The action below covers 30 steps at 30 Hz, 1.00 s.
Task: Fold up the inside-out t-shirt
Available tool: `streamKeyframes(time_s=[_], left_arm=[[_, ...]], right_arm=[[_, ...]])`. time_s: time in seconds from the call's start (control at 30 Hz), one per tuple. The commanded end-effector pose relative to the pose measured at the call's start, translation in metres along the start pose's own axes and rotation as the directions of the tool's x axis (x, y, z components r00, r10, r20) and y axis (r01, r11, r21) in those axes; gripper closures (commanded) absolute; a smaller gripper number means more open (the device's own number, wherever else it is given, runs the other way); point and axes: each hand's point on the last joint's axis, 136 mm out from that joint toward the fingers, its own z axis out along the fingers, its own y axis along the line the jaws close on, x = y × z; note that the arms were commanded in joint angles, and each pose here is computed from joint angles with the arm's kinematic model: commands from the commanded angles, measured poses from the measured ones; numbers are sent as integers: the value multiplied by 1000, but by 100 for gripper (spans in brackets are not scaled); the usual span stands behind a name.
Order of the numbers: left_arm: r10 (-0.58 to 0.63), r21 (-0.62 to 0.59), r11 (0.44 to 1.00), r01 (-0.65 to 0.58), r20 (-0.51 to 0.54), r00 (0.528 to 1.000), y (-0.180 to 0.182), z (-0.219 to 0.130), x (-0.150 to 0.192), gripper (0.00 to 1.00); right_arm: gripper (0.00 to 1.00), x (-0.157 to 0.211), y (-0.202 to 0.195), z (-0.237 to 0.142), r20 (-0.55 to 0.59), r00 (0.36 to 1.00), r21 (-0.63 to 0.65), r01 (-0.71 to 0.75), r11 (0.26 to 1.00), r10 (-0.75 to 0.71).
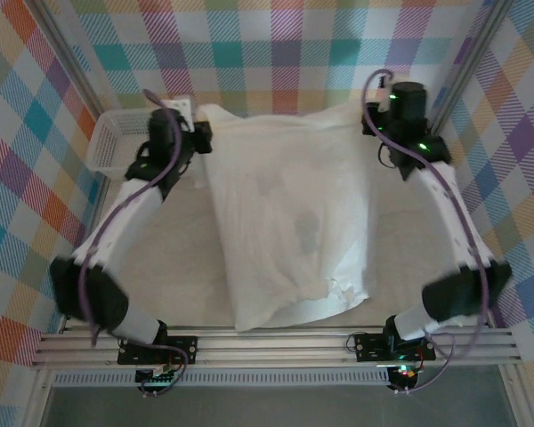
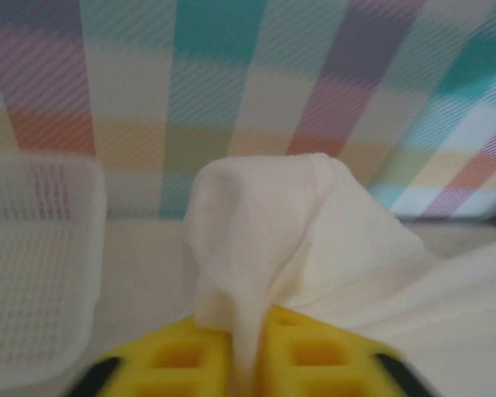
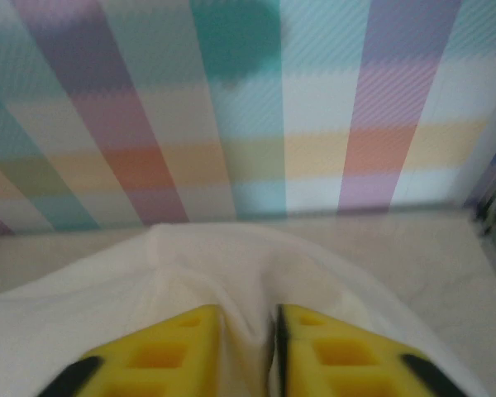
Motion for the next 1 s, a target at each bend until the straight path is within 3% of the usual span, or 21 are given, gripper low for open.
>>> streamKeyframes(time_s=[0.0,0.1,0.2,0.33,0.4,0.5,0.63,0.77,0.87,0.97], left_arm=[[-10,-18,1000,13,133,991,7,21,-44,56],[-36,55,998,27,159,987,-7,16,-65,43],[-78,191,981,45,167,983,-32,-15,-74,38],[-12,416,909,-29,96,995,-92,-69,-45,34],[97,520,845,-122,76,992,-127,-98,-14,25],[301,649,714,-262,53,952,-174,-138,55,21],[579,783,529,-327,-52,813,-215,-172,180,23],[713,819,486,-305,-169,681,-223,-167,279,25],[743,834,486,-260,-238,625,-226,-152,325,28],[772,873,452,-183,-280,571,-233,-145,357,29]], right_arm=[[50,-13,-14,21,-43,999,36,28,999,-26],[45,-6,-11,19,-133,991,-14,10,1000,-12],[39,17,7,-1,-189,982,-133,-32,991,6],[39,70,27,-46,-292,944,-246,-229,942,154],[40,103,39,-67,-352,910,-300,-332,894,220],[41,159,39,-91,-456,848,-254,-416,873,271],[41,210,20,-115,-526,798,-133,-418,899,293],[37,229,-1,-127,-484,809,-39,-401,915,334],[35,233,-9,-129,-454,815,-9,-408,913,360],[34,233,-8,-129,-451,811,-9,-422,907,373]])
